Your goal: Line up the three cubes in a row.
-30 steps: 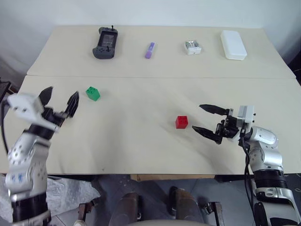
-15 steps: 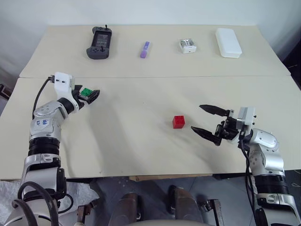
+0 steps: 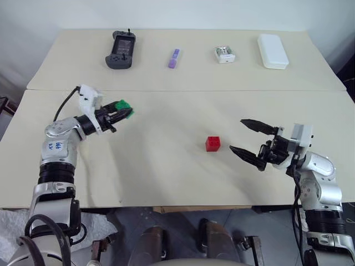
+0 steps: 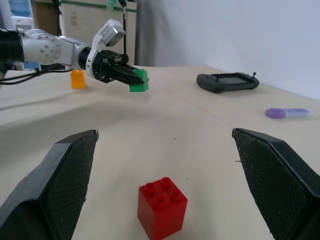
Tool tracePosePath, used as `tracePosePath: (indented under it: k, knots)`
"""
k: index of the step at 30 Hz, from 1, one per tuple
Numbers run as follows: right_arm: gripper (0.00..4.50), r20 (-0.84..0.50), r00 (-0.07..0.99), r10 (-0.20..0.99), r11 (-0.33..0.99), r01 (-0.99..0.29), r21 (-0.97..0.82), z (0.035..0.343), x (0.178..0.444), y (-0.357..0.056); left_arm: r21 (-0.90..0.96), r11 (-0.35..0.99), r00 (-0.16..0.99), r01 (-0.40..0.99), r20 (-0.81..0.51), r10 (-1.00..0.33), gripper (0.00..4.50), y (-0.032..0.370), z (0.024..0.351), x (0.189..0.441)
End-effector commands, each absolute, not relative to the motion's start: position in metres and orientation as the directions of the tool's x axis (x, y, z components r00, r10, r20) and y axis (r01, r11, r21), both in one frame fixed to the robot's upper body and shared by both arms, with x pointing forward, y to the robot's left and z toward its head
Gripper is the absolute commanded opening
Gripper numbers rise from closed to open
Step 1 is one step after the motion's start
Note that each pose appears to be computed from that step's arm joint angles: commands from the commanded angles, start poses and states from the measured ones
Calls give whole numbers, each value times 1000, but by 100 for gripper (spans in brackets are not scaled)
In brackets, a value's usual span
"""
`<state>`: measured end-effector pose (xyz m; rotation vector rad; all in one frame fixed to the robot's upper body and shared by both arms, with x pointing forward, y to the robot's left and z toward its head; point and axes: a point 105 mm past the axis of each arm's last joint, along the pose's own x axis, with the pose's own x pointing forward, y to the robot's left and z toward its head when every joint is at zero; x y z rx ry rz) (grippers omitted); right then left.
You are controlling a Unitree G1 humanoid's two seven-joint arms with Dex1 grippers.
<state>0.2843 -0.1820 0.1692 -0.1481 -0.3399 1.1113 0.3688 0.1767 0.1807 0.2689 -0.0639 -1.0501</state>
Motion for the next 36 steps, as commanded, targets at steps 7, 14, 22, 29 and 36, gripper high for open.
tracePosePath:
  k: [7,14,22,29,36]
  knots:
    - [450,125,407,905,425,-855,-296,174,267,-200,323,-19,93,946,-327,-941,155,116,142,345]
    - [450,97,429,898,439,-860,-260,166,256,-206,335,-12,107,942,-334,-936,155,87,138,367]
    - [450,76,449,890,454,-861,-230,157,247,-210,316,-68,36,946,-313,-949,155,62,144,370]
    - [450,67,462,884,465,-858,-220,153,243,-210,299,-68,37,952,-332,-942,155,49,142,375]
    - [450,68,469,881,472,-857,-205,151,240,-207,307,-47,43,951,-280,-959,282,44,149,376]
